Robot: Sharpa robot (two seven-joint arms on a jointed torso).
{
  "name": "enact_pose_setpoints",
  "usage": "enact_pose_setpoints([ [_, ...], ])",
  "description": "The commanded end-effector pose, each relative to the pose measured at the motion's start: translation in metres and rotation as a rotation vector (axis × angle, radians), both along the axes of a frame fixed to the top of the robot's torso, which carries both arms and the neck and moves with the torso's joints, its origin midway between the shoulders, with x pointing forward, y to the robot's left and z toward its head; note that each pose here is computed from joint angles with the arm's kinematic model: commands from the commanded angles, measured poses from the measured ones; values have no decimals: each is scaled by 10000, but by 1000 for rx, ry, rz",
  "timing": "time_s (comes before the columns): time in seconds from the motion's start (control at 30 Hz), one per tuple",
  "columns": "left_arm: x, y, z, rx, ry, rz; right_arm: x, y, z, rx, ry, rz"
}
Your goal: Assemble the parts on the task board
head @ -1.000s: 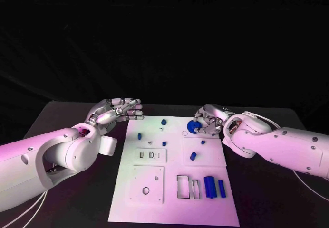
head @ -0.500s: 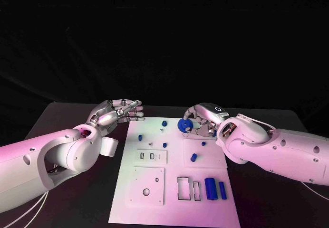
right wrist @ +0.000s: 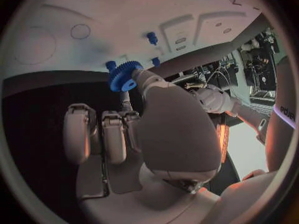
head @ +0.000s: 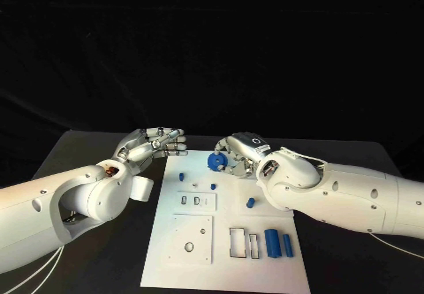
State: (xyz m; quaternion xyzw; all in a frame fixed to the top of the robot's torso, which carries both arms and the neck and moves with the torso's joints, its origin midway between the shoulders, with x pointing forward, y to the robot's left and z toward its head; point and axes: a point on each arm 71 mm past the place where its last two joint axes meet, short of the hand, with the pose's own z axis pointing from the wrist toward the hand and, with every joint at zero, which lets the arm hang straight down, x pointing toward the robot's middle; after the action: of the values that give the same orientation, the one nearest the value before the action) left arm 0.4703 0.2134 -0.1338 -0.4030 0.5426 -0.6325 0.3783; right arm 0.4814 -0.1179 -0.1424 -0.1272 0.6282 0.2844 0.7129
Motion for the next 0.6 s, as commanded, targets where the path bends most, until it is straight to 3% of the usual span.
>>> enact_pose_setpoints([
  [0.03, -6, -34, 10, -11, -3, -23, 15, 47, -32, -28, -25, -2],
  [0.6, -4, -70, 10, -13, -3, -31, 37, 298, -225, -43, 10, 23],
])
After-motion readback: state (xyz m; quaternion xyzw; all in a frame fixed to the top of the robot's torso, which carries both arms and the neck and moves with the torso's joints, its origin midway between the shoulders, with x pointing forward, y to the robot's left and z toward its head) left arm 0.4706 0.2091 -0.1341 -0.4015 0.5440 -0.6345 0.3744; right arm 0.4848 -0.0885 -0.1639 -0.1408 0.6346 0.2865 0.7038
